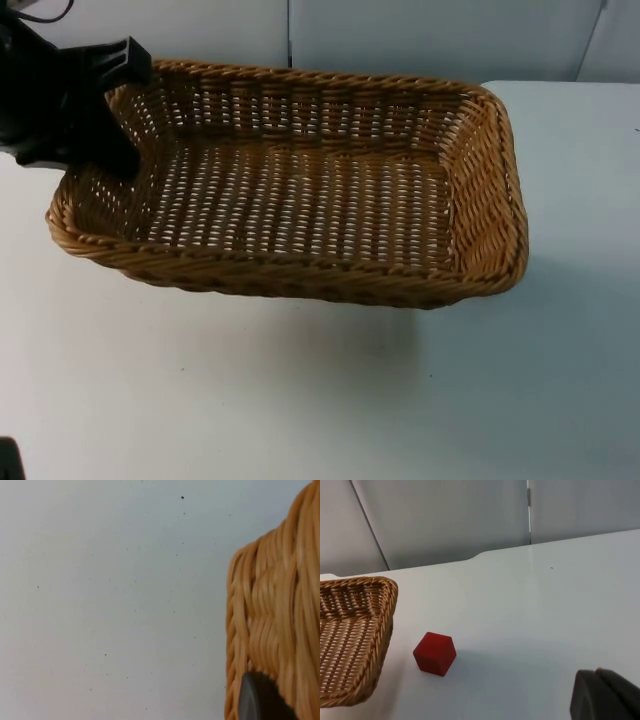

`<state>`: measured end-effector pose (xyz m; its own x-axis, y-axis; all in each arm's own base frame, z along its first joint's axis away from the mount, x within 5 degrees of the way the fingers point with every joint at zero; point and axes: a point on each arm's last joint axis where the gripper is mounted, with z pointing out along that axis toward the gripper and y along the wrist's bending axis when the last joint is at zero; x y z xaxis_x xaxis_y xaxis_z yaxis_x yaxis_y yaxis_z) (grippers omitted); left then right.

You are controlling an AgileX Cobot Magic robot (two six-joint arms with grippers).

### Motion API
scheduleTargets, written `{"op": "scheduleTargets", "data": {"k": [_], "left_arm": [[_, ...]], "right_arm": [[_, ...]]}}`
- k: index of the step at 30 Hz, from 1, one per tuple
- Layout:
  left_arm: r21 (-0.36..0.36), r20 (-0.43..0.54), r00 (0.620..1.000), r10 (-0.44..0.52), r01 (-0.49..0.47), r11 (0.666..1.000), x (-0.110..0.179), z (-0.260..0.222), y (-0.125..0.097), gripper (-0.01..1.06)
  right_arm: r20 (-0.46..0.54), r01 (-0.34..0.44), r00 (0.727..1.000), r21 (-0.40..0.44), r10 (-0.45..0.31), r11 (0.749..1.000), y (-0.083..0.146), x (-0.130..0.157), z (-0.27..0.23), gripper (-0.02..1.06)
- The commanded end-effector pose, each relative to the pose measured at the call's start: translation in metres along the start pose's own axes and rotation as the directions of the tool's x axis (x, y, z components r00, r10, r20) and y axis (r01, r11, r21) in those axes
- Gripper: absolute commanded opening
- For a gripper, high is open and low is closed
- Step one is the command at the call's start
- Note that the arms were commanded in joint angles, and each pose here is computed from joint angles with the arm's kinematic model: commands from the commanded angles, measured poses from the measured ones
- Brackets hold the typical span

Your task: Pick up the basket with the left hand and place the cube into the basket with the right hand.

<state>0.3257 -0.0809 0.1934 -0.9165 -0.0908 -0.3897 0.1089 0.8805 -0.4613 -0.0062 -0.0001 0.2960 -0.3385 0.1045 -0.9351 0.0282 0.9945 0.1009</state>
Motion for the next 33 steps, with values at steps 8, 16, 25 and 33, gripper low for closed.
{"op": "scheduleTargets", "data": {"k": [8, 16, 25, 33], "left_arm": [[0.023, 0.025, 0.999, -0.019, 0.019, 1.000, -0.004, -0.006, -0.006, 0.00], [0.023, 0.025, 0.999, -0.019, 0.019, 1.000, -0.004, -0.006, -0.006, 0.00], [0.021, 0.029, 0.999, -0.019, 0.019, 1.000, -0.005, -0.006, -0.006, 0.00], [0.019, 0.032, 0.999, -0.019, 0.019, 1.000, -0.005, -0.006, -0.005, 0.00]], "right_arm": [[0.013, -0.003, 1.000, 0.001, 0.003, 1.000, 0.001, 0.000, 0.000, 0.00], [0.013, -0.003, 1.000, 0.001, 0.003, 1.000, 0.001, 0.000, 0.000, 0.00], [0.276, 0.017, 0.961, -0.004, -0.015, 1.000, 0.001, -0.022, 0.001, 0.00], [0.302, 0.050, 0.952, 0.013, -0.052, 0.999, 0.002, -0.041, 0.042, 0.00]]}}
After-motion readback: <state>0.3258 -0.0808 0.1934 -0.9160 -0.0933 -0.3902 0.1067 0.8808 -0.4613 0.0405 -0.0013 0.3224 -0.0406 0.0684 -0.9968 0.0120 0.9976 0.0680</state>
